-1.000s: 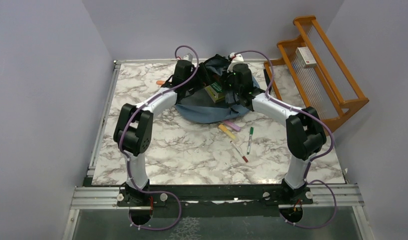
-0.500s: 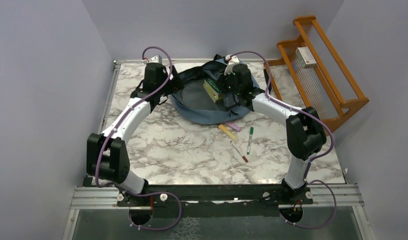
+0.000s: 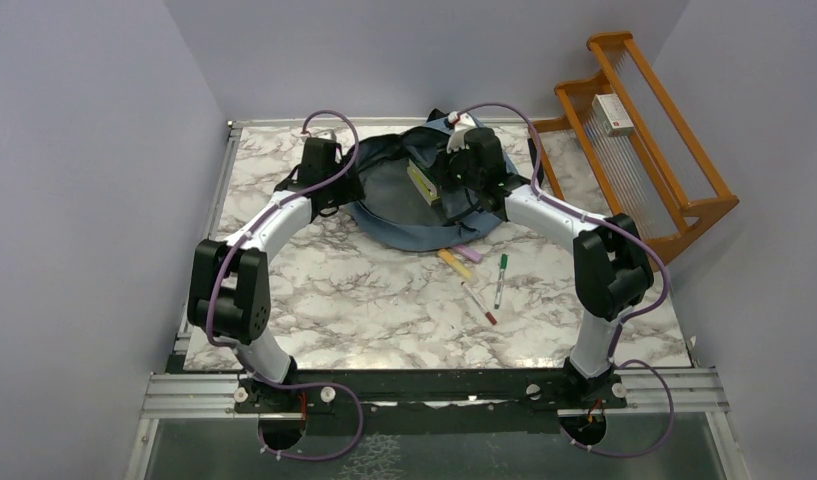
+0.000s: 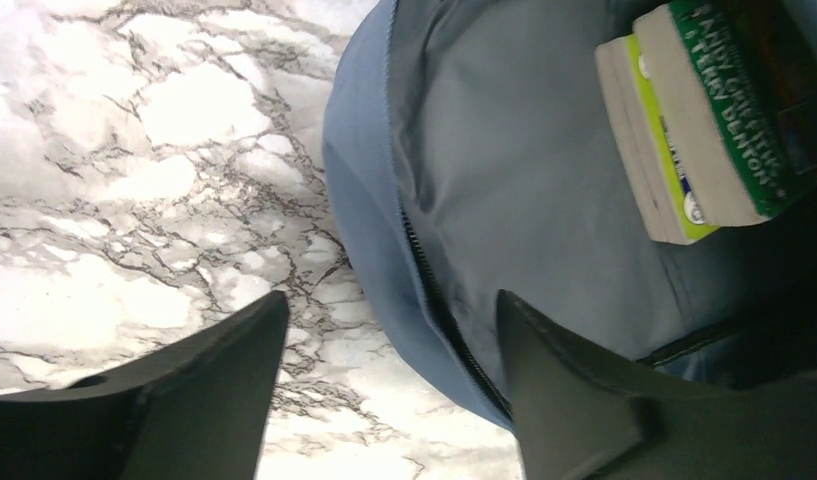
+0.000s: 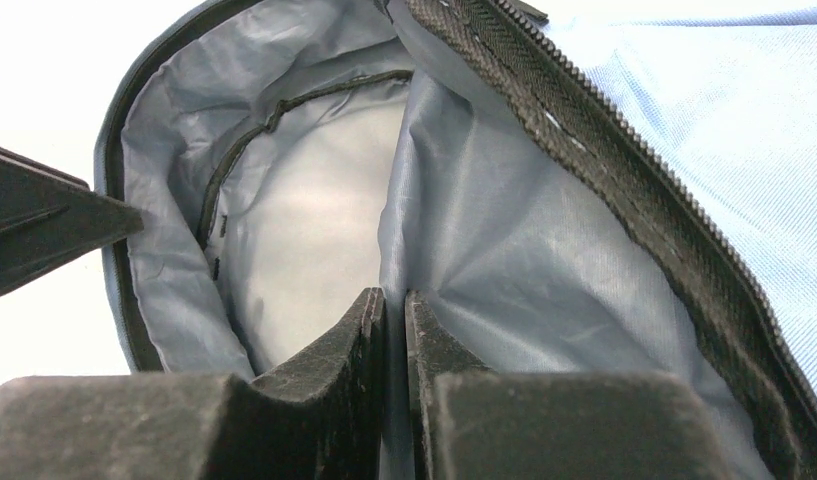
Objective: Pack the student bag
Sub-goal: Unzip the student bag at the center of the board.
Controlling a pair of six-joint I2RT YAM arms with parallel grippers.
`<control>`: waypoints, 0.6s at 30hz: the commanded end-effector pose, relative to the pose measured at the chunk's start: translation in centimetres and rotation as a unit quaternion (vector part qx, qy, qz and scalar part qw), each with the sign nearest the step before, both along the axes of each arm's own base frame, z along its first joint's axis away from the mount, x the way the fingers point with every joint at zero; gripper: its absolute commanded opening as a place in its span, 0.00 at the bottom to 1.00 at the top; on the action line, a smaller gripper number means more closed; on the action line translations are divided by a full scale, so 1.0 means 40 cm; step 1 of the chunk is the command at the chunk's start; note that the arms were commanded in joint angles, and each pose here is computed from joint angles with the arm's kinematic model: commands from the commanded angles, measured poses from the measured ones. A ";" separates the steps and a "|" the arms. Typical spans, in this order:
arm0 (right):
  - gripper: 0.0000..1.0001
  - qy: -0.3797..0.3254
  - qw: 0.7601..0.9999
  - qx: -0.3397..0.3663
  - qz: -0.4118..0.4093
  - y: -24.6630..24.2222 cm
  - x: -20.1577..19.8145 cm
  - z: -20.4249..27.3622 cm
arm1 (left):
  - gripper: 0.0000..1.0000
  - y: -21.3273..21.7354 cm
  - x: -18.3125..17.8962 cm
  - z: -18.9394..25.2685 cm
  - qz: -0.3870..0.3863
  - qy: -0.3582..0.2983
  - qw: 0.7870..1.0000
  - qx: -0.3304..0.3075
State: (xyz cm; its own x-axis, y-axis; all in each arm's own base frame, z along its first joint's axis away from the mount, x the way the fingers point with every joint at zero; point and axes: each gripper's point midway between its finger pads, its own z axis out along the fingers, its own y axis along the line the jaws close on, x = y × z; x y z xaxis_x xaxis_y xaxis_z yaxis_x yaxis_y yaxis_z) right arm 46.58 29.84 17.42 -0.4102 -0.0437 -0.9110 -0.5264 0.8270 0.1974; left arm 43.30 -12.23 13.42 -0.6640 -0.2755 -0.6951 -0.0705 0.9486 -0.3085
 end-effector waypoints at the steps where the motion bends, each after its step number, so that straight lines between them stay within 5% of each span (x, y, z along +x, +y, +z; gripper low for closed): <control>1: 0.18 0.007 1.000 0.007 0.020 0.023 -0.016 0.018 | 0.68 0.012 0.027 0.002 -0.007 -0.007 1.000 0.021; 11: 0.22 0.014 0.995 0.024 0.099 0.067 -0.071 0.041 | 0.25 0.006 0.041 -0.032 -0.033 -0.008 0.999 0.032; 18: 0.29 -0.002 0.995 0.005 0.098 0.049 -0.075 0.075 | 0.05 0.005 0.060 -0.044 -0.048 -0.008 0.999 0.004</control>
State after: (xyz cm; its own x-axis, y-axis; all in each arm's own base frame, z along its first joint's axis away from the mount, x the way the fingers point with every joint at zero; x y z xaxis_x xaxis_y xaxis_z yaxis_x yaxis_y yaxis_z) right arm 43.99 31.76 17.01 -0.4549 -0.1098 -0.8838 -0.6458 0.7240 0.2424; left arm 44.09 -12.28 10.80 -0.7027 -0.1965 -0.6838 -0.0062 0.9628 -0.2703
